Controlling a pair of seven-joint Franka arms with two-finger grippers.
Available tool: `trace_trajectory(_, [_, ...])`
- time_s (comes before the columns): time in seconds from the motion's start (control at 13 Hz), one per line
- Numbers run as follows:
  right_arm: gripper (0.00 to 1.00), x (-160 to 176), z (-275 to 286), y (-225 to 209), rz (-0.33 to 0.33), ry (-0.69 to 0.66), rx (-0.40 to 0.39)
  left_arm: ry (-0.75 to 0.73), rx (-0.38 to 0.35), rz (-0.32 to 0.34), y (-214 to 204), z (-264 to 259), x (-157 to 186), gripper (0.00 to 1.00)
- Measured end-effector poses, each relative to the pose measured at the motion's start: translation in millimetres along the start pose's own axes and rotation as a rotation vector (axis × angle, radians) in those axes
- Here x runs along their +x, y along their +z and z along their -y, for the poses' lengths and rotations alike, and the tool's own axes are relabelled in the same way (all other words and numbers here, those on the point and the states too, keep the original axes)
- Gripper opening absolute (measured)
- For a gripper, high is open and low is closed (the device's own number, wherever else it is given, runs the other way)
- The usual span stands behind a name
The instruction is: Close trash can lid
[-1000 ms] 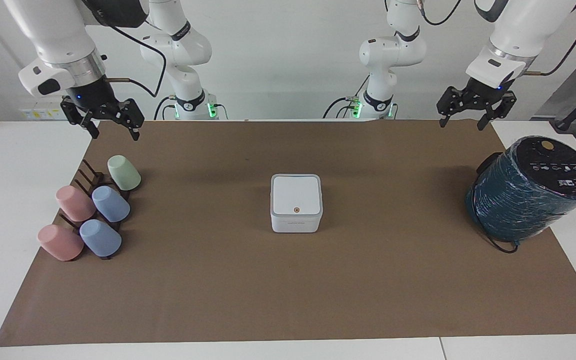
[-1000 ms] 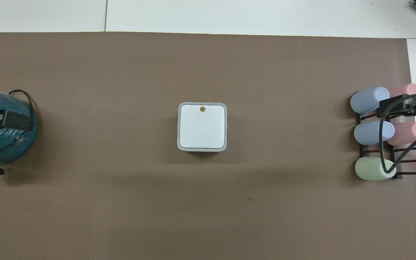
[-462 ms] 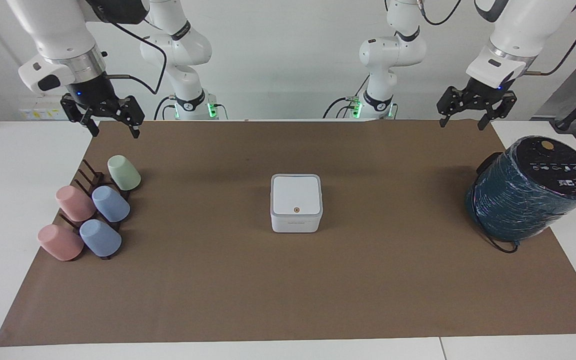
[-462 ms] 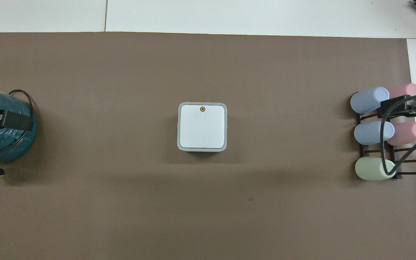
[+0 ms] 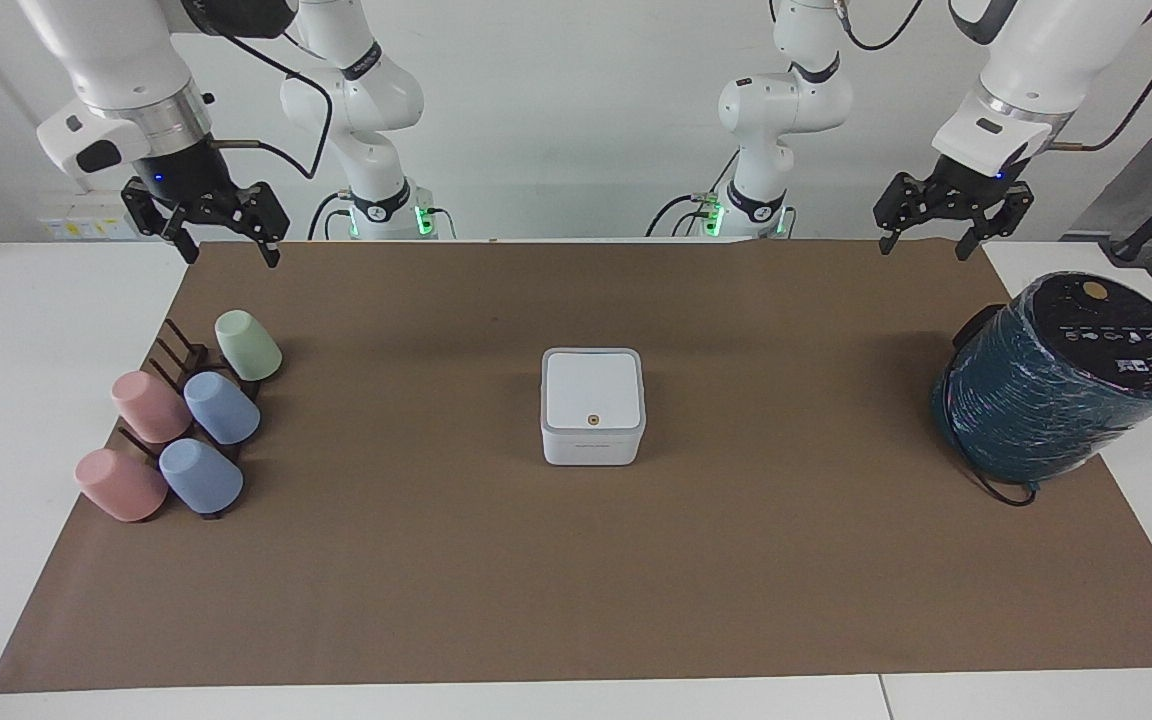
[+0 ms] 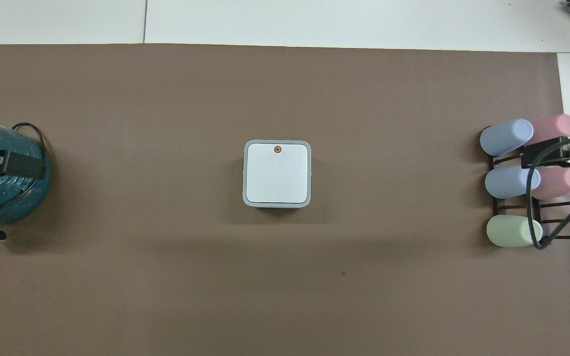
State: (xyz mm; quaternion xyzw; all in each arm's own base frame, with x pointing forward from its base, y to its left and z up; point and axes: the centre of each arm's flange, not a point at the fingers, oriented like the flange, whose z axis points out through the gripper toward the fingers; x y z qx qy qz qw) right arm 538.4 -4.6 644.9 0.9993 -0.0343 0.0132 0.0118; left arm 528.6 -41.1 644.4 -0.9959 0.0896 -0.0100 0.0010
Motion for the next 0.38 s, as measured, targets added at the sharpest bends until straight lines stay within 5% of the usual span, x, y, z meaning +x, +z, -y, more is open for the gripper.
trace_trajectory(0.38, [1.0,-0.8,0.3,-0.7,-0.001,-0.001,0.0,-0.047,0.0,0.0,0.0,-1.0,0.1,1.0])
